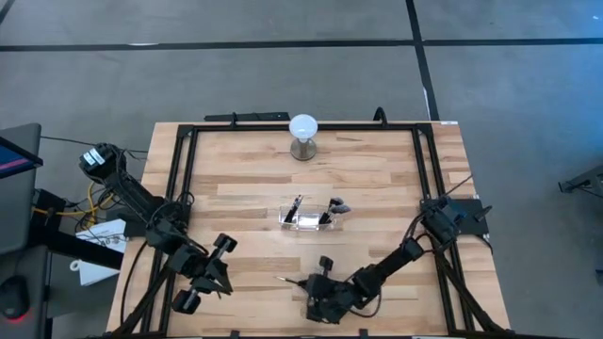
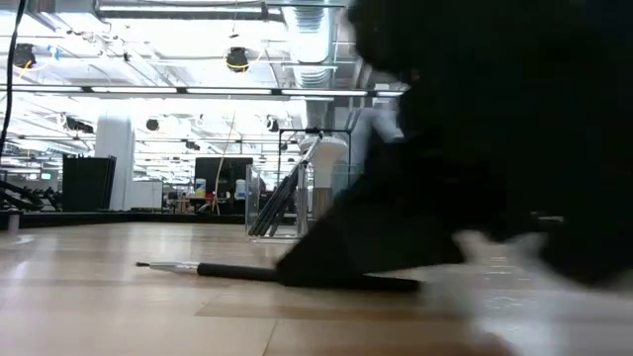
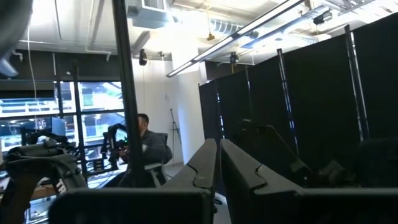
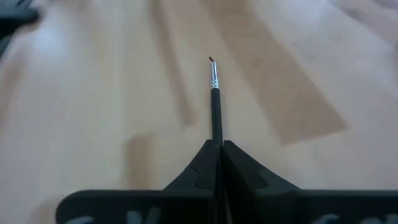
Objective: Put items in baskets/containers
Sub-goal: Put the black liner brush into the transparent organizer
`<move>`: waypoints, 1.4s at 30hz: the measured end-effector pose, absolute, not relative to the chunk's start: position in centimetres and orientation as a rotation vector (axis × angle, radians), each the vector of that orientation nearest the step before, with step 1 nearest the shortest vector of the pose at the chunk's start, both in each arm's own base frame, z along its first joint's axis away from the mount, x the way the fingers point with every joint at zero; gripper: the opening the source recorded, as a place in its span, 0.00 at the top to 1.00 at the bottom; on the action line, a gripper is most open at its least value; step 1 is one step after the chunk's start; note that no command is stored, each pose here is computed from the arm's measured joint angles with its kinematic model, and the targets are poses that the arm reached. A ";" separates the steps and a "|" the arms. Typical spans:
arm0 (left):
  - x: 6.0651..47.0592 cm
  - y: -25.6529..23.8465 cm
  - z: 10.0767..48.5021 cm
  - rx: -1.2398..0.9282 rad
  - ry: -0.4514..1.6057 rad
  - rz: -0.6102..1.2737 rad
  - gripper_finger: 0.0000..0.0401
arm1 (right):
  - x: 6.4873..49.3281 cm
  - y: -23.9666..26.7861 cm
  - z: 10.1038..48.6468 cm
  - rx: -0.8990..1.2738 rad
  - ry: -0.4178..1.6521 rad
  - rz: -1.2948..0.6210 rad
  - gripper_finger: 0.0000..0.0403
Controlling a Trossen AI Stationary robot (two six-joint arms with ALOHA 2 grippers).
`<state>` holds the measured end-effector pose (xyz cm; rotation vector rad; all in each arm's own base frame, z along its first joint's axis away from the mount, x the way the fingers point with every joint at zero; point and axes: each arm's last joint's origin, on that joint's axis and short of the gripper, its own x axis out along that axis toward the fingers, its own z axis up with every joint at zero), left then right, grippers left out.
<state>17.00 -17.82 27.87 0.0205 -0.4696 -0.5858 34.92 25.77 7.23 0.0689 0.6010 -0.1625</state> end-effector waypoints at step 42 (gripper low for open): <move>24.5 -15.6 21.0 0.134 -0.364 -0.432 0.39 | 27.7 25.4 24.7 -0.182 -0.195 0.044 0.99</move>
